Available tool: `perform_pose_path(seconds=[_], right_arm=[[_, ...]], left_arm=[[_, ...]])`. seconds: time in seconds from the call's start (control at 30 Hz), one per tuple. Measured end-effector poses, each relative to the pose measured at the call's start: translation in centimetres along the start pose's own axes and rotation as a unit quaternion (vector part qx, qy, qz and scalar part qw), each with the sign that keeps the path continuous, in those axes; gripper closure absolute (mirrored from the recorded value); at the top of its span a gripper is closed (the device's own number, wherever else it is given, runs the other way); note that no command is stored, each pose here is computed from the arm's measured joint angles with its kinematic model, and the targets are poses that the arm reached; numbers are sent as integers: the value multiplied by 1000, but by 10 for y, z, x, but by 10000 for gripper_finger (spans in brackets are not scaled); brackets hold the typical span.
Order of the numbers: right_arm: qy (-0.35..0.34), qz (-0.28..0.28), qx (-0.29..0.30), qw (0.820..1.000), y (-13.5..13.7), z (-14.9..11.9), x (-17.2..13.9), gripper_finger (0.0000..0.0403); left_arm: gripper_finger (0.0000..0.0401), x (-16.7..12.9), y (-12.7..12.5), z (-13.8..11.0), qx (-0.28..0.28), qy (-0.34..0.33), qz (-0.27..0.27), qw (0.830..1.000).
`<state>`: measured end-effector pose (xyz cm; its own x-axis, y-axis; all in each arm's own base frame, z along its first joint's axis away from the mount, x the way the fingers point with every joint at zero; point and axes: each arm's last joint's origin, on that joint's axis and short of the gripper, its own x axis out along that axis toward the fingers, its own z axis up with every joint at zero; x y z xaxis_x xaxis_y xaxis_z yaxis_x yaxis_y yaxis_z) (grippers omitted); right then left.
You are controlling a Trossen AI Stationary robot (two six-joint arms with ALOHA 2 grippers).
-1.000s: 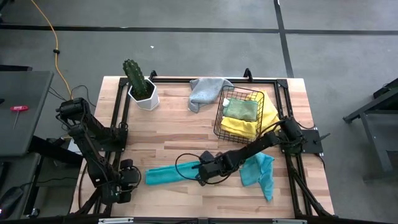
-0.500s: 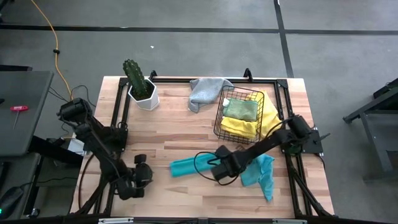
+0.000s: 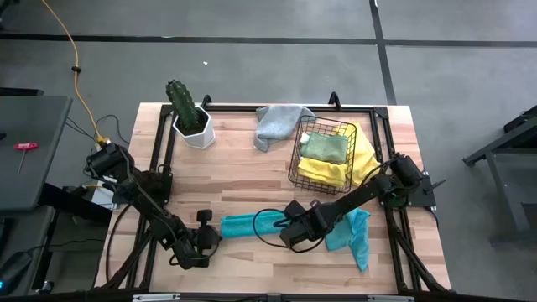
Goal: Fold microfiber towels
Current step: Fold the top blue microfiber towel
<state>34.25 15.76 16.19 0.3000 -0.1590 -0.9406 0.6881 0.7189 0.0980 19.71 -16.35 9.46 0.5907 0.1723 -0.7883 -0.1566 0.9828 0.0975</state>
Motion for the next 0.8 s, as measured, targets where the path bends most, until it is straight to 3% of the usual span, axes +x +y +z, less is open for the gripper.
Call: perform_pose_path(seconds=[0.4, 0.8], right_arm=[[-42, 80, -29, 995, 33, 27, -47, 403], [-112, 194, -45, 973, 59, 44, -45, 403]], left_arm=[[401, -3, -1, -4, -28, -9, 9, 1000], [401, -2, -1, -4, -22, -11, 6, 1000]])
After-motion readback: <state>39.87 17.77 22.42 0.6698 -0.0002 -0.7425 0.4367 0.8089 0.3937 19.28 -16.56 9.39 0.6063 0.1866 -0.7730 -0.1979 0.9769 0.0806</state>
